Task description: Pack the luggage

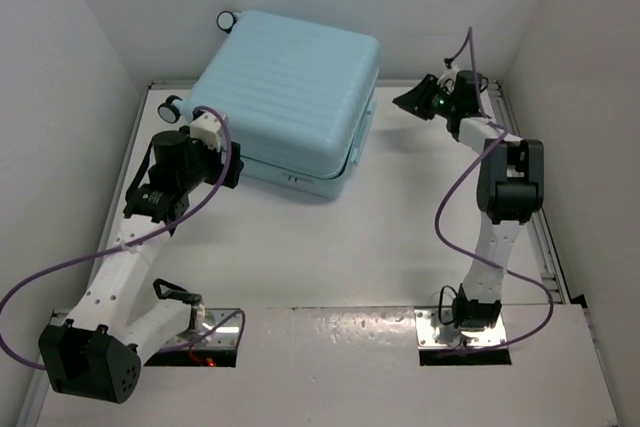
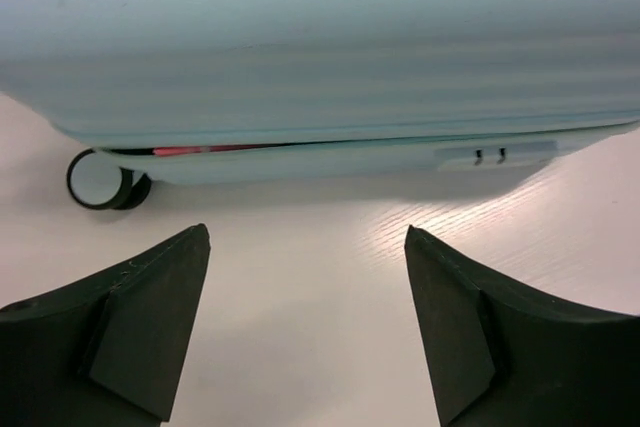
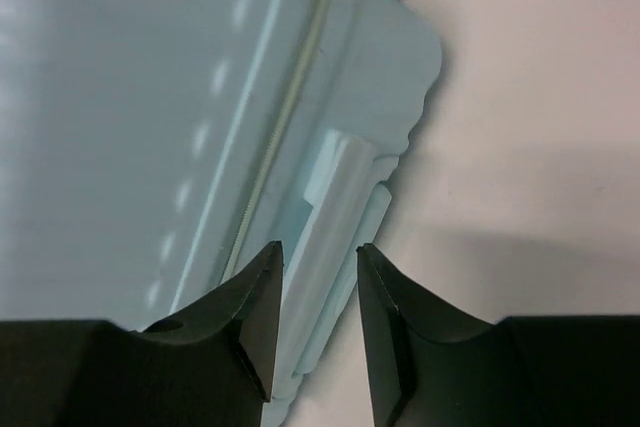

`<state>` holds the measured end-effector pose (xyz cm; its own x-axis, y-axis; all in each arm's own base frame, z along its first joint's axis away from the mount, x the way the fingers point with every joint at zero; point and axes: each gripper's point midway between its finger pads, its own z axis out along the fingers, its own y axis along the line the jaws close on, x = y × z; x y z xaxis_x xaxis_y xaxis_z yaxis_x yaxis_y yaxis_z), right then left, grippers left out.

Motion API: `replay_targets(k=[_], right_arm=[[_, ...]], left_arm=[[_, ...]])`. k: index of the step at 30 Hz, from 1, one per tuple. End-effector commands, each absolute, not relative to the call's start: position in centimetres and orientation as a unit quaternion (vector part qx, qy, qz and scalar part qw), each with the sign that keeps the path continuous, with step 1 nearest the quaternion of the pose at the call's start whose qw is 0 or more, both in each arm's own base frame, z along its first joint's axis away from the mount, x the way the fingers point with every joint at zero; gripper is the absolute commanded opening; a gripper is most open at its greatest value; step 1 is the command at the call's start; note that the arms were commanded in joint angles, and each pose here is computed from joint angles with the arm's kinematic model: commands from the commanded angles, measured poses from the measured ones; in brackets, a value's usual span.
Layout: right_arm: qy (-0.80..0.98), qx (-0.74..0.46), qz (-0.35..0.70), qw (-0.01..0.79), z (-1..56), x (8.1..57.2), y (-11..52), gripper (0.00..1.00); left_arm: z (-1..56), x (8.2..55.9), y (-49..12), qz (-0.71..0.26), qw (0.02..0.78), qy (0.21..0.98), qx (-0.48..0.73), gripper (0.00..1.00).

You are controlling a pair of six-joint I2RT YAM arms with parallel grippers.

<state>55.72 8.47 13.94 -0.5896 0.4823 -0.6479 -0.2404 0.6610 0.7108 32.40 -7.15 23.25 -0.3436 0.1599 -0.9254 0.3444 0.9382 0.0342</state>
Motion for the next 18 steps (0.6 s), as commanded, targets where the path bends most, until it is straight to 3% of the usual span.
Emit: replay_targets(k=[1,13,17,18], right_arm=[[0.816,0.121,0.413,0.385,11.6,56.2,11.9,0.36],[0.865,0.096,0.36,0.336,6.5,56.6,17.2,0.39],[0.877,0.101,0.34,0.324,4.4,56.9,17.2,0.09],[0.879,0.1,0.339,0.319,4.4,56.8,17.3,0.06]], left_arm=[[23.6,32.9,-5.8,-0.047,0.557,0.818,0.14,0.84],[23.8,32.3,-4.9,-0.029,0.556,0.821,0.123,0.86],[23.6,32.2,-4.6,-0.022,0.553,0.825,0.113,0.86],[23.6,32.2,-4.6,-0.022,0.553,0.825,0.113,0.86]])
